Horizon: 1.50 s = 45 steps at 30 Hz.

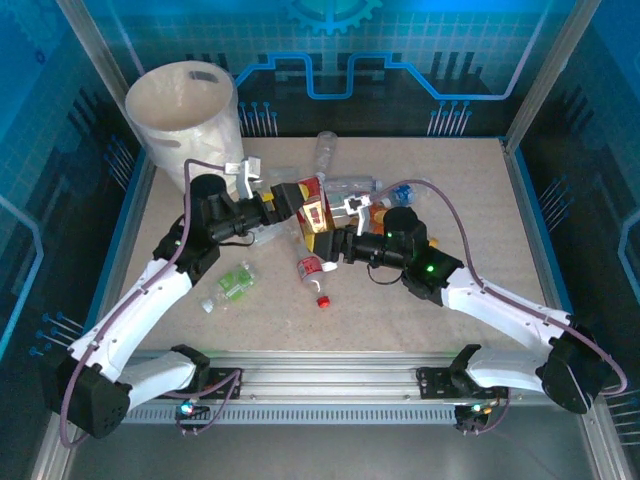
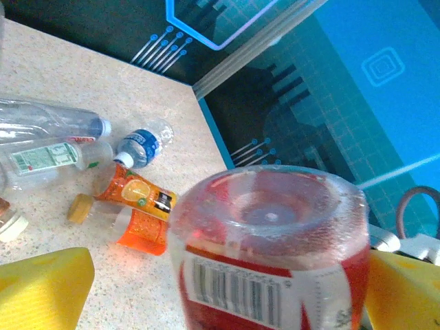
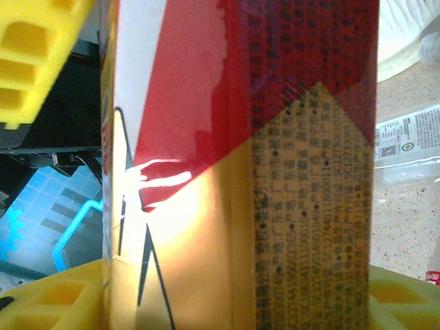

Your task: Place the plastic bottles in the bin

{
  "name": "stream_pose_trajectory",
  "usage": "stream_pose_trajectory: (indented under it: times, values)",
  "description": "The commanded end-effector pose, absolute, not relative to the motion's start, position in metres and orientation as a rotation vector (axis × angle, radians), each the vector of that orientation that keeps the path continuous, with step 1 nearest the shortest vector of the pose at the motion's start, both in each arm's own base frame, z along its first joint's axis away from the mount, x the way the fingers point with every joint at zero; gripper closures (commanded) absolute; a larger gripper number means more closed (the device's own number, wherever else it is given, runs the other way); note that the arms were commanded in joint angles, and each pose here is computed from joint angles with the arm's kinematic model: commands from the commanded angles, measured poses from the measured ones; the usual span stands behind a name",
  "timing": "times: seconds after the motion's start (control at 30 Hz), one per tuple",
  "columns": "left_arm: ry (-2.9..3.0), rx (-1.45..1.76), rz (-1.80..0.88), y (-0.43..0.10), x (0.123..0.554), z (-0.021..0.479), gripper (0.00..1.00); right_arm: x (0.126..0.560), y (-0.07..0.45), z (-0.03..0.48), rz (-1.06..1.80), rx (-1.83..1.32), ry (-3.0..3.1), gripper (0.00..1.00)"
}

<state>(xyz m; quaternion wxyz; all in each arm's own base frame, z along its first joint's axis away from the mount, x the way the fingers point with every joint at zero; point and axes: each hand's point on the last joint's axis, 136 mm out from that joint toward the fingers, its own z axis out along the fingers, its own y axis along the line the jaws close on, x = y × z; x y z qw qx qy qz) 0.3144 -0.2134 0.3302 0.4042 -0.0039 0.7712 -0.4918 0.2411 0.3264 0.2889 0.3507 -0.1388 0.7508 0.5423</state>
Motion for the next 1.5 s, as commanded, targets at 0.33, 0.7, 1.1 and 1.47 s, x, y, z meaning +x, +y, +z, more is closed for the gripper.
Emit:
stream_pose_trajectory:
  times: [0.33, 0.7, 1.1, 1.47]
  values:
    - [1.808, 0.255, -1.492, -0.244, 0.287, 0.35, 0.19, 0.223, 0.364, 0.332, 1.554, -0.574, 1.789, 0.64]
    - [1.839, 0.019, -1.254, -0.215, 0.319, 0.342, 0.44, 0.23, 0.355, 0.316, 1.411, -0.579, 1.882, 0.25]
    - [1.794, -0.195, -0.538, -0.118, 0.364, 0.379, 0.47, 0.251, 0.296, 0.304, 0.999, -0.448, 1.93, 0.0]
    - [1.397, -0.31, 0.031, -0.022, 0.407, 0.474, 0.49, 0.248, 0.261, 0.311, 0.888, -0.394, 1.891, 0.0]
